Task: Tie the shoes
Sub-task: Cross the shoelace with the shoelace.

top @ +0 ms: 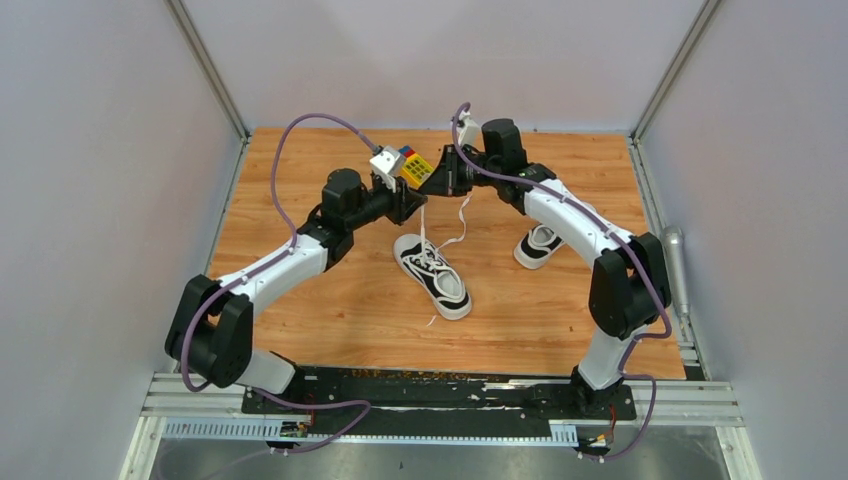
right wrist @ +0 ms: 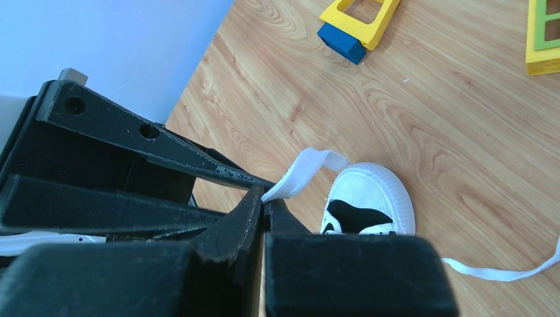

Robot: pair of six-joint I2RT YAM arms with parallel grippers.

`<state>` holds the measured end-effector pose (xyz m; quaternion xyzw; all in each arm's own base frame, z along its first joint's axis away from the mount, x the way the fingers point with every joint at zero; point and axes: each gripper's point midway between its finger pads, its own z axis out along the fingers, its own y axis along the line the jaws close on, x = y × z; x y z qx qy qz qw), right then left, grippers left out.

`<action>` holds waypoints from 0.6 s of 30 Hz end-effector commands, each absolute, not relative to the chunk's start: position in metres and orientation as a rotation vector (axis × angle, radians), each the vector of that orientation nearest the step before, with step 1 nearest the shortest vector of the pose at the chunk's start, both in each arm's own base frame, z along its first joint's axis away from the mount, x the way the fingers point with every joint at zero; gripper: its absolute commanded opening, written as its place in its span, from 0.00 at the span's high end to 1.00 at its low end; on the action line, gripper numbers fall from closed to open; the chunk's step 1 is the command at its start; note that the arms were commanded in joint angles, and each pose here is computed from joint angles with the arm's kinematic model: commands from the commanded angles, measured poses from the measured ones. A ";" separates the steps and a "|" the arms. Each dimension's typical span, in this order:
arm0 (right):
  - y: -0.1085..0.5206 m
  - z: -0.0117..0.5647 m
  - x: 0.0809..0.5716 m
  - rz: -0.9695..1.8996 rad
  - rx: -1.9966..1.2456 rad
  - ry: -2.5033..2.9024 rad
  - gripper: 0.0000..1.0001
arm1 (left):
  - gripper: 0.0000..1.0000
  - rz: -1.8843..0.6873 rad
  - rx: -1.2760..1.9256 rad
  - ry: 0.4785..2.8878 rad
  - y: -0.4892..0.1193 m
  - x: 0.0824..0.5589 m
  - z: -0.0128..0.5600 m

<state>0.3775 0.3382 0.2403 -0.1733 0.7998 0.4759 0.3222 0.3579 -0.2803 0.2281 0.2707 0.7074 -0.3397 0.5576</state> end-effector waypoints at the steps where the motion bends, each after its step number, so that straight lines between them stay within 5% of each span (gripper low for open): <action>1: 0.341 0.261 0.389 1.263 -0.442 2.031 1.00 | 0.76 -0.854 0.650 1.547 -0.295 0.364 0.265; 4: 0.338 0.257 0.393 1.252 -0.430 2.036 1.00 | 0.95 -0.851 0.662 1.546 -0.296 0.364 0.265; 6: 0.337 0.255 0.394 1.260 -0.435 2.041 0.99 | 1.00 -0.841 0.669 1.557 -0.294 0.363 0.261; 9: 0.330 0.251 0.393 1.267 -0.493 2.029 0.63 | 1.00 -0.825 0.701 1.573 -0.290 0.359 0.253; 12: 0.294 0.242 0.410 1.248 -0.368 2.089 0.40 | 1.00 -0.800 0.717 1.594 -0.277 0.354 0.252; 16: 0.248 0.197 0.435 1.053 -0.238 2.240 0.39 | 1.00 -0.771 0.749 1.687 -0.257 0.338 0.236; 18: 0.236 0.163 0.447 0.821 -0.271 2.312 0.53 | 1.00 -0.759 0.766 1.716 -0.251 0.331 0.230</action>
